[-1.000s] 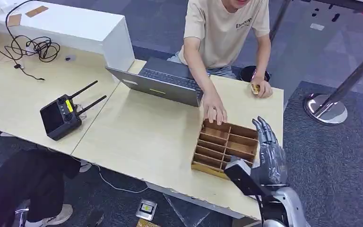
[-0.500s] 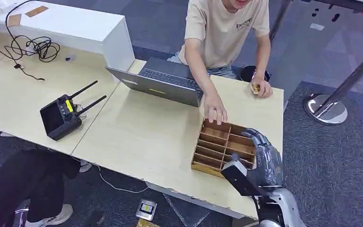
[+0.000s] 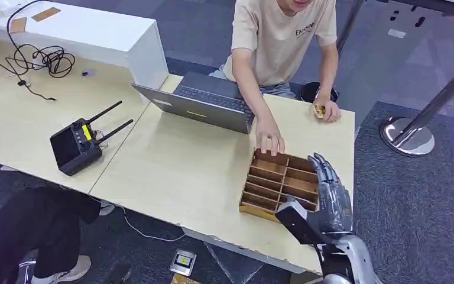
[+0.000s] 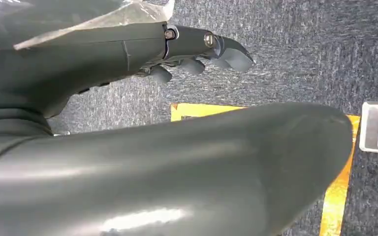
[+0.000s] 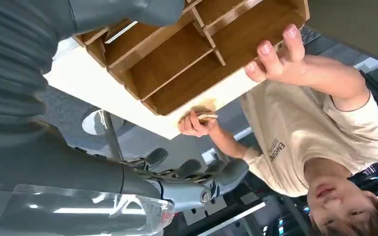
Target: Pass the card to the sensor for recognition and then transmit it.
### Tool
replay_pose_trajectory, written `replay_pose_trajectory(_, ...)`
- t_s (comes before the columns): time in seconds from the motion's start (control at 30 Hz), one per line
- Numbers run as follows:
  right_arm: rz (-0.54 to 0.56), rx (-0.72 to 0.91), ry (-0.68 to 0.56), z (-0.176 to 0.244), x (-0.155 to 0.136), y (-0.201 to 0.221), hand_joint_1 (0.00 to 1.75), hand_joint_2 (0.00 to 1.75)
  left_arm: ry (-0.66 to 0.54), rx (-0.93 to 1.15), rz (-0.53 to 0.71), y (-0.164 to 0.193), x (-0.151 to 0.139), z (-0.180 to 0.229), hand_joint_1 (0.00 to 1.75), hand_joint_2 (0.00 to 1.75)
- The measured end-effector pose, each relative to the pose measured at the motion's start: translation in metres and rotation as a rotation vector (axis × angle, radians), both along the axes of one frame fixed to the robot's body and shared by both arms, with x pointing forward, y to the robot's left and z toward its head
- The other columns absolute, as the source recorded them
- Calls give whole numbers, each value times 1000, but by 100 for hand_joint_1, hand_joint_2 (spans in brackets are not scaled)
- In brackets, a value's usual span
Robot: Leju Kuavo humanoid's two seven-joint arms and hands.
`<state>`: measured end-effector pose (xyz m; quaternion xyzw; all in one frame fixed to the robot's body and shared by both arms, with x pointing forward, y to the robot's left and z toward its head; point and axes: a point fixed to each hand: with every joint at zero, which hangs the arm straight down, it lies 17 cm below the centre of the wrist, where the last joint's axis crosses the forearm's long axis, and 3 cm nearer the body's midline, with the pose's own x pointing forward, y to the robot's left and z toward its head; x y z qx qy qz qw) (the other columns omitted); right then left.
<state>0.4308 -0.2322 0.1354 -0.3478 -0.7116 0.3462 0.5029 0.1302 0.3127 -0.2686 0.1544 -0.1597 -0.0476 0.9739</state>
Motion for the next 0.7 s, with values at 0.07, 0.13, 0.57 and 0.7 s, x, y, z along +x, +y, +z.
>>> replay_pose_trajectory(0.07, -1, -1, 4, -2, 0, 0, 42, 175, 0, 0, 0, 0, 0, 0, 0, 0)
replay_pose_trajectory(0.13, -2, -3, 6, -3, 0, -1, 51, 175, 0, 0, 0, 0, 0, 0, 0, 0)
replay_pose_trajectory(0.57, -15, -25, 33, -23, 1, -5, 42, 175, 0, 1, 0, 0, 0, 0, 0, 0)
replay_pose_trajectory(0.7, -22, -33, 40, -28, 1, -7, 40, 175, -1, 1, -2, 0, 0, 0, 0, 0)
